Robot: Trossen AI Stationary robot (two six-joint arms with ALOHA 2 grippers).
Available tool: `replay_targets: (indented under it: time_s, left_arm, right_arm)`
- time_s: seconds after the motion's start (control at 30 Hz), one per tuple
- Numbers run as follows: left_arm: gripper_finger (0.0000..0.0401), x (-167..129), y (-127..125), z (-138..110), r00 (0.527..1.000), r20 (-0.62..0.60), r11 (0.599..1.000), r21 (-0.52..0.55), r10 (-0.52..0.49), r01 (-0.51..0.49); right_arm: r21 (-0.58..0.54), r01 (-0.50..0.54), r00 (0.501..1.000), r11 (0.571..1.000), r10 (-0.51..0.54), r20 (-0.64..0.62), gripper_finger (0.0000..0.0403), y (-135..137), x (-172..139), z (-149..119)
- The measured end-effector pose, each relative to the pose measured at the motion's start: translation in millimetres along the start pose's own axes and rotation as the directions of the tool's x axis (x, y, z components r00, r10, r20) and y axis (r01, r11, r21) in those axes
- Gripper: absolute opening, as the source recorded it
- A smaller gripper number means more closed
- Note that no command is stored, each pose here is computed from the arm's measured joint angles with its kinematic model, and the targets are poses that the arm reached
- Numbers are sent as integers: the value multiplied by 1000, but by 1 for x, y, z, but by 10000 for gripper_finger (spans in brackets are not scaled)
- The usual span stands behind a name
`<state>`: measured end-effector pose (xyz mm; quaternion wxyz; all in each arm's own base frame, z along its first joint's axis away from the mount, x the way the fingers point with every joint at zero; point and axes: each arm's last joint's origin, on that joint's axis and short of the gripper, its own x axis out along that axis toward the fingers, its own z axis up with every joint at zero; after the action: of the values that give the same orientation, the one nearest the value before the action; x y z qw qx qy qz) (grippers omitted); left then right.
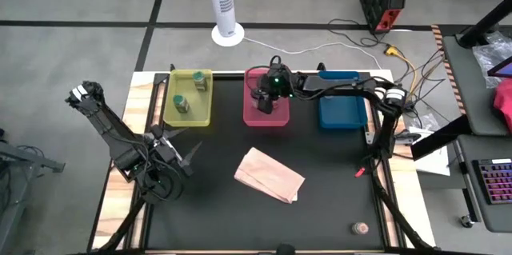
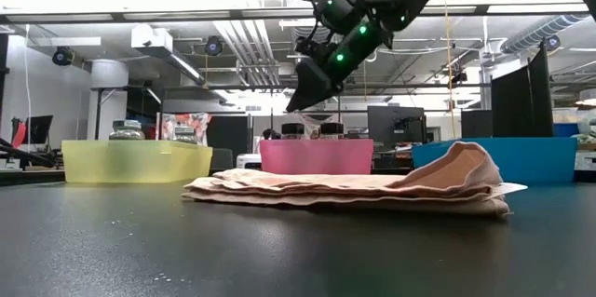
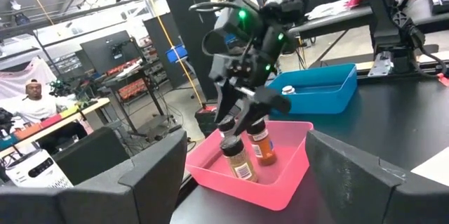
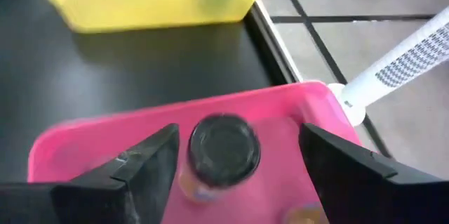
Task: Sort spices by type
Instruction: Put the brown seasoning bottle into the blue bin
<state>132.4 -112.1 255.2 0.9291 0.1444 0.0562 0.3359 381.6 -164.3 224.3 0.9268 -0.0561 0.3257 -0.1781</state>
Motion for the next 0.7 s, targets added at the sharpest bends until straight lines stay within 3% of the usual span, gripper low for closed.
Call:
replay_targets:
  time_s: [0.13, 0.27, 0.47, 0.7]
  left_arm:
    - [275, 0, 0, 0, 1000, 0, 1000, 1, 0, 0]
    - [275, 0, 0, 0, 1000, 0, 1000, 1, 0, 0]
    - [274, 0, 0, 0, 1000, 0, 1000, 3, 0, 0]
    - [275, 0, 0, 0, 1000, 0, 1000, 3, 1, -1]
  right_arm:
    - [-87, -45, 997, 995, 40, -62, 242, 14, -5, -2]
    - [-169, -89, 992, 982, 72, -104, 159, 31, -6, -4]
    - [-272, 21, 988, 962, -61, -141, 23, 46, 3, -9]
    - [-255, 43, 991, 966, -74, -115, 10, 47, 12, -11]
